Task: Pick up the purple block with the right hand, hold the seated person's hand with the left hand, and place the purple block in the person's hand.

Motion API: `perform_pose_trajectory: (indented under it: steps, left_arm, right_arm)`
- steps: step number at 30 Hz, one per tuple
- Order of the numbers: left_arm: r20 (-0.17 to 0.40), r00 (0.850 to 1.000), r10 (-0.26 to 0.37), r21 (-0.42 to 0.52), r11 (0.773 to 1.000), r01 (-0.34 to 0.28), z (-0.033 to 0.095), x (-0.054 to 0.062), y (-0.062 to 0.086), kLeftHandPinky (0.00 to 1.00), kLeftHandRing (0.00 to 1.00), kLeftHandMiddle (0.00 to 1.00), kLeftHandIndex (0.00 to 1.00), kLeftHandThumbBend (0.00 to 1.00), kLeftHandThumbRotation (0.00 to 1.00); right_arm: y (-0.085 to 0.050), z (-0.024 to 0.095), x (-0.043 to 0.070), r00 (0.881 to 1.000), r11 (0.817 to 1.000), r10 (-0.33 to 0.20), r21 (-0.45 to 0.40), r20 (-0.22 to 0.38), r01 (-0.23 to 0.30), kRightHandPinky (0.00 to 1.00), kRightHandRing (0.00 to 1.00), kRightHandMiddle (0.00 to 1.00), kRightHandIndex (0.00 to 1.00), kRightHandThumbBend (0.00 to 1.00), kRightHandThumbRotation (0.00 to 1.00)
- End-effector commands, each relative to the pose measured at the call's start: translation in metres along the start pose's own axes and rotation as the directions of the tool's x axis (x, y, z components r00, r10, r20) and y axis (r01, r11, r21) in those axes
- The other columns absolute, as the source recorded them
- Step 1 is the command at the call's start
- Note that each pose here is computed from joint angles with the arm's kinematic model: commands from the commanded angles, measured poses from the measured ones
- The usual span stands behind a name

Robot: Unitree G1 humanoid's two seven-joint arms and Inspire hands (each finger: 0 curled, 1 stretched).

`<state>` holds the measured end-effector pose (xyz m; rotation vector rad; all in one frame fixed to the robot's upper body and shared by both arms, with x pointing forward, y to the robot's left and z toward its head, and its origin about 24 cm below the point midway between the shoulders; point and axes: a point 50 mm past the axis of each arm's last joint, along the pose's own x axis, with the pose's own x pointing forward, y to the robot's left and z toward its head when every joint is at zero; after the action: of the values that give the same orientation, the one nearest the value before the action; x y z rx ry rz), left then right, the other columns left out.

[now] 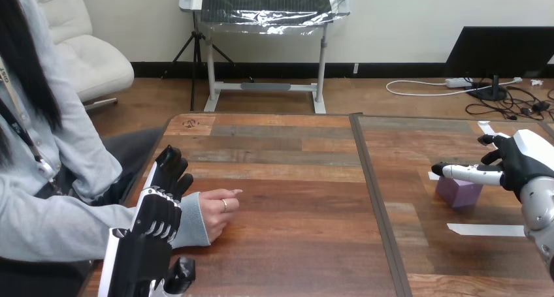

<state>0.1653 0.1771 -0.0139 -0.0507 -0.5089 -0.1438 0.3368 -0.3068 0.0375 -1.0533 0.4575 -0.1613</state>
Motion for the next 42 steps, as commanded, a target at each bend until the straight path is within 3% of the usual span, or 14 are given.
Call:
perform_pose_trajectory:
  steps: [1, 14, 20, 23, 26, 29, 38, 42]
  left_arm:
    - [0.066, 0.998, -0.012, -0.002, 1.0, 0.012, 0.0017, 0.0184, -0.0004, 0.95, 0.98, 0.98, 0.96, 1.0, 0.73]
    - [0.062, 0.998, 0.006, -0.002, 1.0, -0.006, 0.0012, 0.018, -0.0004, 0.95, 0.97, 0.97, 0.95, 1.0, 0.73]
    - [0.065, 0.998, 0.002, 0.003, 1.0, -0.003, 0.0008, 0.0188, -0.0001, 0.95, 0.96, 0.97, 0.95, 1.0, 0.73]
    - [0.064, 0.998, 0.001, 0.004, 1.0, -0.001, 0.0008, 0.0189, 0.0, 0.95, 0.97, 0.97, 0.95, 1.0, 0.74]
    - [0.061, 0.998, 0.004, 0.001, 1.0, -0.004, 0.0005, 0.019, -0.0001, 0.95, 0.97, 0.97, 0.95, 1.0, 0.74]
    - [0.059, 0.998, -0.001, -0.003, 1.0, 0.001, 0.0002, 0.0191, 0.0001, 0.95, 0.97, 0.97, 0.95, 1.0, 0.74]
    - [0.064, 0.998, -0.003, -0.003, 1.0, 0.003, 0.0, 0.0202, 0.0004, 0.97, 0.98, 0.97, 0.95, 1.0, 0.73]
    - [0.065, 0.998, -0.007, -0.003, 1.0, 0.007, -0.0003, 0.0207, 0.0004, 0.96, 0.98, 0.98, 0.96, 1.0, 0.73]
  right_arm:
    - [-0.0187, 0.0176, 0.0049, 0.996, 0.998, -0.069, 0.015, 0.053, 0.068, 0.64, 0.76, 0.76, 0.87, 1.0, 0.57]
    - [-0.0199, 0.0166, 0.005, 0.997, 0.998, -0.065, 0.004, 0.05, 0.064, 0.65, 0.77, 0.77, 0.88, 1.0, 0.58]
    - [-0.0202, 0.0164, 0.005, 0.996, 0.998, -0.069, 0.009, 0.049, 0.069, 0.61, 0.69, 0.68, 0.88, 1.0, 0.59]
    - [-0.0203, 0.0164, 0.005, 0.996, 0.997, -0.071, 0.012, 0.05, 0.071, 0.48, 0.54, 0.52, 0.87, 1.0, 0.58]
    - [-0.0205, 0.0163, 0.005, 0.996, 0.997, -0.071, 0.01, 0.05, 0.07, 0.42, 0.49, 0.48, 0.87, 1.0, 0.58]
    - [-0.0205, 0.0161, 0.0049, 0.996, 0.997, -0.071, 0.012, 0.051, 0.071, 0.41, 0.5, 0.49, 0.87, 1.0, 0.57]
    - [-0.0209, 0.0167, 0.005, 0.996, 0.997, -0.072, 0.017, 0.054, 0.072, 0.54, 0.66, 0.65, 0.87, 1.0, 0.58]
    - [-0.021, 0.0167, 0.005, 0.996, 0.997, -0.072, 0.014, 0.054, 0.071, 0.56, 0.67, 0.65, 0.87, 1.0, 0.58]
